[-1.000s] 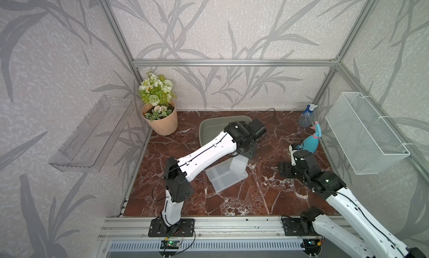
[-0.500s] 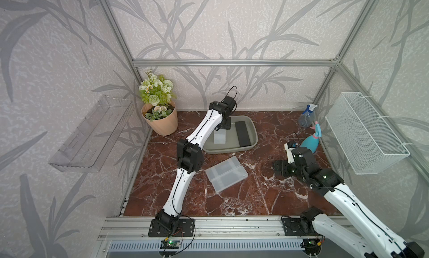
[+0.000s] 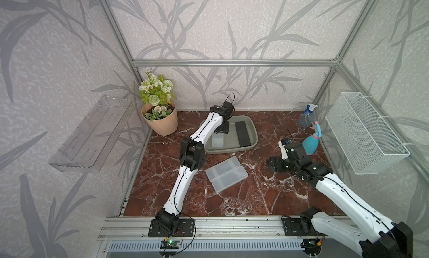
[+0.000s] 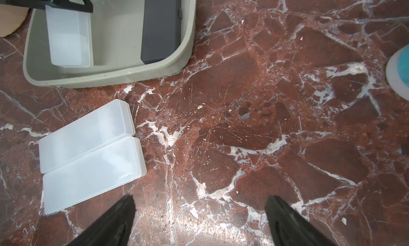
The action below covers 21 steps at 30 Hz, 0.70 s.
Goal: Put the pencil case into the storage box
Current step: Place the pencil case at the storage box.
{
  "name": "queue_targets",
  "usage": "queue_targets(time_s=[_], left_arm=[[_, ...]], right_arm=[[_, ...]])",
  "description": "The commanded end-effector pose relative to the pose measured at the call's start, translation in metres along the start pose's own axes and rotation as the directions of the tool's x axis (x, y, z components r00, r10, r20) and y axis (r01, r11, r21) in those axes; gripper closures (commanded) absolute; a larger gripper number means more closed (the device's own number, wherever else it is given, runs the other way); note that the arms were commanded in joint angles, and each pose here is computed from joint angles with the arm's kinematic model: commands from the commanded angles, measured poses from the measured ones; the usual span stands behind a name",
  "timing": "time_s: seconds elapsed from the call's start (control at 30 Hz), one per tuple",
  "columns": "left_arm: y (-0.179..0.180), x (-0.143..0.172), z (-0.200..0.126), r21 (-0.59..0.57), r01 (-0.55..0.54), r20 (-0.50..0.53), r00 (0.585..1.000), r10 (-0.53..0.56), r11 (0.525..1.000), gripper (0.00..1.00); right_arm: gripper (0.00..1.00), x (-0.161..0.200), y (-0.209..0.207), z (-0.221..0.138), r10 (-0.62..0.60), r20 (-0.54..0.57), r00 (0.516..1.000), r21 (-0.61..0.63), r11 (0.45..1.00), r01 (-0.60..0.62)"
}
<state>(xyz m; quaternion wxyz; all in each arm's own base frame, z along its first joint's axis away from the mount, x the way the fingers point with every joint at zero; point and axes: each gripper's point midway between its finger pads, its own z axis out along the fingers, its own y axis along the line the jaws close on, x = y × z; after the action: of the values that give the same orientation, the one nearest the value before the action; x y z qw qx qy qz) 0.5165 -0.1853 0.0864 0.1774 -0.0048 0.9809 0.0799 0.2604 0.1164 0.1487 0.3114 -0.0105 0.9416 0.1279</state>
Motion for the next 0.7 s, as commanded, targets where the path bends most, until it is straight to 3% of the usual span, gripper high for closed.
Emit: queue_targets(time_s=[0.0, 0.43, 0.67], left_arm=[[0.029, -0.006, 0.002, -0.057, 0.052, 0.001, 0.999, -0.052, 0.997, 0.40], [0.024, 0.017, 0.024, -0.023, 0.038, -0.104, 0.994, -0.041, 0.999, 0.39], [0.029, 0.028, 0.034, -0.045, 0.036, -0.146, 0.988, -0.042, 0.998, 0.30]], right_arm=[[0.03, -0.013, 0.005, -0.001, 0.006, 0.035, 0.999, -0.015, 1.000, -0.005], [0.03, -0.014, 0.003, 0.005, 0.002, 0.028, 1.000, 0.003, 1.000, -0.003], [0.03, -0.014, 0.002, 0.005, 0.007, 0.027, 1.000, 0.009, 1.000, -0.007]])
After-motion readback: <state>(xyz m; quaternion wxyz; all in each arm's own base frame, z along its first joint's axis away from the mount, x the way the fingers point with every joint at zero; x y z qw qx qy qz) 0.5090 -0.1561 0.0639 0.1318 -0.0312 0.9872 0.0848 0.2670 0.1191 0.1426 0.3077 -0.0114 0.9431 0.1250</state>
